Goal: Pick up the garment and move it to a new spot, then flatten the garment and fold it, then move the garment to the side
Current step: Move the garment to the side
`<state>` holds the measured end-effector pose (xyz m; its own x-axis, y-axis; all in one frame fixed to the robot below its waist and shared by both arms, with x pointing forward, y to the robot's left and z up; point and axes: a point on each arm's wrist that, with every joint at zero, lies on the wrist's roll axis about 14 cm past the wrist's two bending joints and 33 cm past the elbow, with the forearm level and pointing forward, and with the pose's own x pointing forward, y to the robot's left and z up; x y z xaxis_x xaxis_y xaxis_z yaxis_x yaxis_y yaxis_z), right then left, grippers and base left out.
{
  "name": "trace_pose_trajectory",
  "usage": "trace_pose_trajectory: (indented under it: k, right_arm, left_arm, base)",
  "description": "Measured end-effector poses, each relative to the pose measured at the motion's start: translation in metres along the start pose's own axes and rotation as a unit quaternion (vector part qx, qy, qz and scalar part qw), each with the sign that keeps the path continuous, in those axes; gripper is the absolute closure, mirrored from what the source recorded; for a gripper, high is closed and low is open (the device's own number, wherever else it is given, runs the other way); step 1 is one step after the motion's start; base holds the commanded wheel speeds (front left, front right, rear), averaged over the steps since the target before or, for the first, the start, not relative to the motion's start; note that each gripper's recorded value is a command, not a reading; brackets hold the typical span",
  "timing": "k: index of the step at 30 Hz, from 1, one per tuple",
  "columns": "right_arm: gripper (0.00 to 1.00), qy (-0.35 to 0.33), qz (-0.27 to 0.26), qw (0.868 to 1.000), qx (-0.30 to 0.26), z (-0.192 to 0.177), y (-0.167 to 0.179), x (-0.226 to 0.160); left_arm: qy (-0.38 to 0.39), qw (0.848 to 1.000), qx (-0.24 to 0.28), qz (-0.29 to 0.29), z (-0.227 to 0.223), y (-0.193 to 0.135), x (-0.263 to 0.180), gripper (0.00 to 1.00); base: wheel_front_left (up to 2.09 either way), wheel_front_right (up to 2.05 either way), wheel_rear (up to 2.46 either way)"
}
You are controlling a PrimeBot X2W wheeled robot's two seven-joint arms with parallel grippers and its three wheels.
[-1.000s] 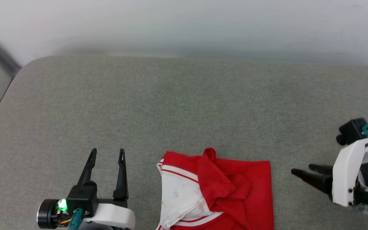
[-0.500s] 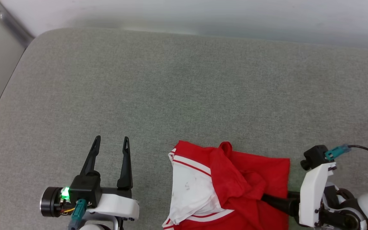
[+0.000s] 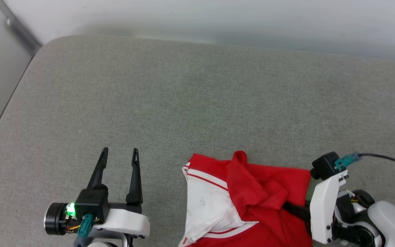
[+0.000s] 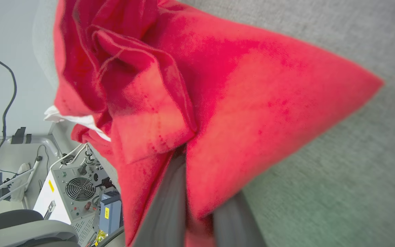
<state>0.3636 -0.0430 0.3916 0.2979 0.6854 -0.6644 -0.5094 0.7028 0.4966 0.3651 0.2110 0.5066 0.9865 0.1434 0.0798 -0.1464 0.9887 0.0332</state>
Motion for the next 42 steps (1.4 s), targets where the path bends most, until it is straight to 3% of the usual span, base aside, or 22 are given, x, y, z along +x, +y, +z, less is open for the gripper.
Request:
trace_pose_trajectory:
  k: [9, 15, 22, 27, 36, 42]
  right_arm:
    - [1.00, -0.058, -0.037, 0.988, -0.138, 0.047, 0.010, -0.057]
    - [1.00, -0.075, -0.094, 0.977, -0.176, 0.057, -0.006, -0.109]
    - [1.00, -0.106, -0.182, 0.964, -0.159, 0.057, -0.048, -0.165]
    - [1.00, -0.091, -0.261, 0.952, -0.133, 0.043, -0.101, -0.193]
    - [1.00, -0.033, -0.426, 0.899, -0.096, 0.021, -0.217, -0.252]
    - [1.00, -0.018, -0.495, 0.867, -0.052, 0.015, -0.272, -0.278]
  left_arm:
    - [-0.017, 0.999, -0.021, -0.021, 0.011, -0.017, -0.007, 0.00]
    - [-0.021, 0.998, -0.036, -0.056, 0.013, -0.044, 0.002, 0.00]
    - [-0.023, 0.992, -0.042, -0.114, 0.009, -0.085, 0.027, 0.00]
    - [-0.018, 0.987, -0.044, -0.151, -0.003, -0.111, 0.049, 0.00]
    - [-0.002, 0.979, -0.052, -0.198, -0.036, -0.145, 0.082, 0.00]
    - [0.016, 0.979, -0.049, -0.200, -0.062, -0.145, 0.095, 0.00]
  base:
    - [0.00, 0.00, 0.00]
    - [0.00, 0.00, 0.00]
    - [0.00, 0.00, 0.00]
    - [0.00, 0.00, 0.00]
    - [0.00, 0.00, 0.00]
    - [0.00, 0.00, 0.00]
